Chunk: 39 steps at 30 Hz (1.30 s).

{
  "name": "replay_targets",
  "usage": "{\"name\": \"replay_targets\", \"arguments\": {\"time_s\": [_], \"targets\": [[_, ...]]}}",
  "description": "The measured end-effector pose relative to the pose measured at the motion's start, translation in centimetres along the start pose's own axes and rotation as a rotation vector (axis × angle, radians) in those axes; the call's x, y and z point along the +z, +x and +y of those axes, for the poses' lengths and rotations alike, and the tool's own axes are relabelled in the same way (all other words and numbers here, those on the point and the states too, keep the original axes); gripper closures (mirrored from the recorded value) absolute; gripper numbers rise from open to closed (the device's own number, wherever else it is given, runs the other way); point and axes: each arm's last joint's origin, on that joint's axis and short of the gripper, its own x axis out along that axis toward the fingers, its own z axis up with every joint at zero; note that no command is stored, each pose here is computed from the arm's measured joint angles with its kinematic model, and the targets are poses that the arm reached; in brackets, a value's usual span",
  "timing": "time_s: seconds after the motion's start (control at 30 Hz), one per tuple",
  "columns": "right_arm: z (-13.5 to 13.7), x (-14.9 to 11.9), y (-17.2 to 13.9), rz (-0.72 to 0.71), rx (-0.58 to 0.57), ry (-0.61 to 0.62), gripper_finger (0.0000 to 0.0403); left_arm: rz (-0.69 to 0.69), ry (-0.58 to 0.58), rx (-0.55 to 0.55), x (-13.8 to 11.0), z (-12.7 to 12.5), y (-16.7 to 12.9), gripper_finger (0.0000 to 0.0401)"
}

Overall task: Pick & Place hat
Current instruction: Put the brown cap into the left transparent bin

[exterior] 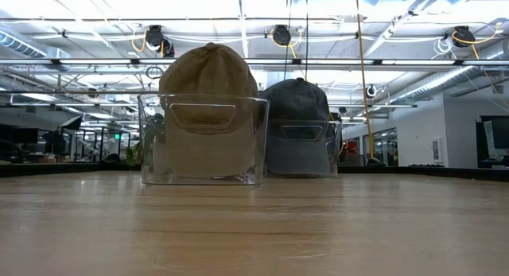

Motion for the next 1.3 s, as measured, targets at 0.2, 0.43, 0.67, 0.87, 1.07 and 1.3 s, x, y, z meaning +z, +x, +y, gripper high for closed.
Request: {"name": "replay_targets", "arguments": {"time_s": [0.2,0.43,0.67,0.87,1.07,1.3], "targets": [[-0.4,-0.5,0.4,0.023,-0.002,0.022,0.0403,-0.004,-0.018,0.006,0.0,0.0,0.0,0.0109],[-0.4,-0.1,0.2,0.002,-0.010,0.014,0.0403,0.056,-0.150,-0.015,-0.5,0.1,0.0,0.0260],[-0.5,0.0,0.1,0.006,-0.011,0.001,0.0403,0.060,-0.179,-0.070,-0.3,-0.1,-0.5,0.0388],[-0.6,-0.5,0.1,0.064,0.005,-0.082,0.0402,-0.015,-0.167,-0.184,0.8,-1.1,-1.9,0.0395],[-0.9,0.0,-0.1,0.025,-0.012,-0.109,0.0366,-0.052,-0.199,-0.269,1.5,-1.8,-3.2,0.0397],[0.3,1.3,-1.9,0.023,0.036,-0.069,0.0264,-0.072,-0.227,-0.286,1.9,-2.1,-5.0,0.0399]]}}
